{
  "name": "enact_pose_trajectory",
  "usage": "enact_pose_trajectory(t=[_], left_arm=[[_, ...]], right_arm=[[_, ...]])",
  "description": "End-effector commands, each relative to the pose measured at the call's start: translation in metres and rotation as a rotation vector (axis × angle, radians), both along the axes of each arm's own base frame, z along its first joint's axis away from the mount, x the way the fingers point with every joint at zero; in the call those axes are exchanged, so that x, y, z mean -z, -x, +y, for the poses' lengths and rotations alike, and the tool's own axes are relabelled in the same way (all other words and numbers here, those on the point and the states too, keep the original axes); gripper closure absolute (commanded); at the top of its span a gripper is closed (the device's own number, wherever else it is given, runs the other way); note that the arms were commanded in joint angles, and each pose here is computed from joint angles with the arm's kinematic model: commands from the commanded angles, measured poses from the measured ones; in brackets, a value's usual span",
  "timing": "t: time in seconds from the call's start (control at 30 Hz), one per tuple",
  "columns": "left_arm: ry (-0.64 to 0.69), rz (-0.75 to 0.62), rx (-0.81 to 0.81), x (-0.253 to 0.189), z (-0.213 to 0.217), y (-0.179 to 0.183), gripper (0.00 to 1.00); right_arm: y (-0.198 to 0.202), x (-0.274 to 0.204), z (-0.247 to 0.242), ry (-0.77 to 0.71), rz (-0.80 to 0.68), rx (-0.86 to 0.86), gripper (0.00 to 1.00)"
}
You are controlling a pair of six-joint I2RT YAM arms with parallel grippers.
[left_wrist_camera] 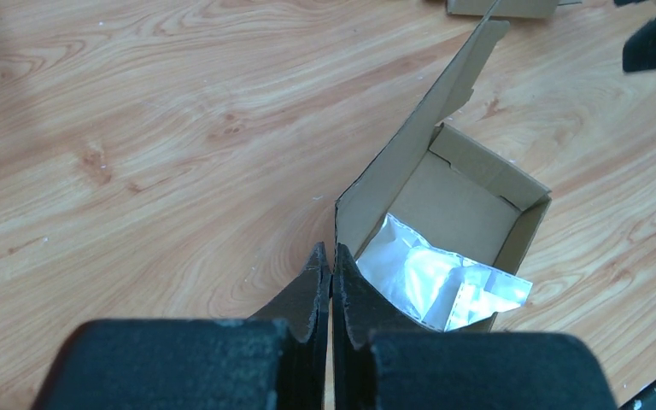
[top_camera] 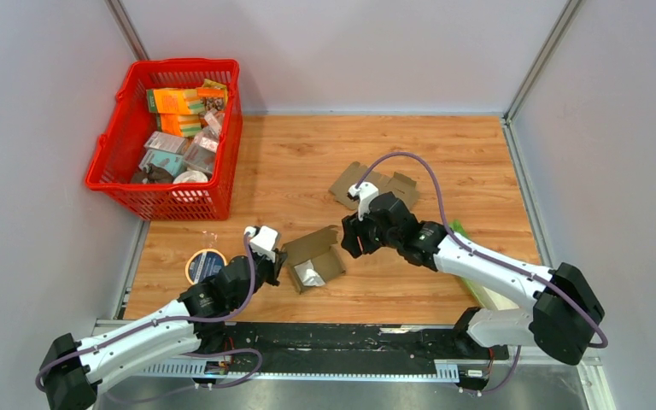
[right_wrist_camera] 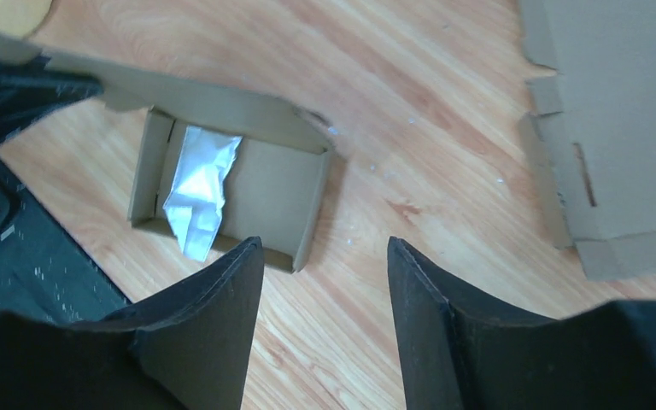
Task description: Fold the paper box
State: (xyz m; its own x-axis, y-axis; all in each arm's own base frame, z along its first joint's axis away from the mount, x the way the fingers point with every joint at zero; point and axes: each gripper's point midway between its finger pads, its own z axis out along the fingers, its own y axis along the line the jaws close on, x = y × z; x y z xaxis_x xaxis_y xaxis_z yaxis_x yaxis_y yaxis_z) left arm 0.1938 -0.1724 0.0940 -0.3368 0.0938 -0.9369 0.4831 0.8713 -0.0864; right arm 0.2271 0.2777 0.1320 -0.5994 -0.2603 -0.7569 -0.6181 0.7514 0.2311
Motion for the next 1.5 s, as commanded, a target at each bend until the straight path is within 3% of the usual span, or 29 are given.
enact_pose_trajectory(t=[0.0, 0.1, 0.23, 0.37, 0.43, 0.6, 0.7, 0.73, 0.83, 1.47], left_arm=[[0.03, -0.048, 0.046, -0.018, -0.01, -0.001, 1.0], [0.024, -0.05, 0.039, -0.019, -0.008, -0.002, 1.0], [0.028, -0.046, 0.054, -0.017, -0.011, 0.0, 1.0], [0.022, -0.042, 0.052, -0.016, -0.011, -0.001, 1.0], [0.021, -0.041, 0.05, -0.017, -0.011, -0.001, 1.0], [0.019, -0.034, 0.045, -0.015, -0.01, -0.001, 1.0], [0.025, -0.03, 0.043, -0.014, -0.01, 0.0, 1.0], [0.025, -0.03, 0.039, -0.014, -0.009, -0.001, 1.0], [0.026, -0.025, 0.043, -0.013, -0.01, 0.0, 1.0], [0.029, -0.026, 0.032, -0.014, -0.008, 0.0, 1.0]], right_arm=[[0.004, -0.012, 0.024, -0.05, -0.085, -0.168, 0.43], [0.003, 0.001, 0.025, -0.011, -0.025, -0.156, 0.49], [0.0, 0.017, 0.011, 0.014, -0.031, -0.071, 0.36], [0.006, 0.014, 0.012, 0.034, -0.003, -0.092, 0.39], [0.028, 0.012, 0.023, 0.051, -0.004, -0.137, 0.4], [0.092, 0.002, 0.077, -0.083, 0.045, -0.298, 0.45], [0.105, 0.018, 0.099, -0.113, 0.121, -0.335, 0.67], [0.103, 0.018, 0.106, -0.113, 0.126, -0.335, 0.81], [0.096, 0.035, 0.118, -0.061, 0.145, -0.325, 0.98], [0.088, 0.092, 0.113, 0.117, 0.117, -0.297, 1.0]])
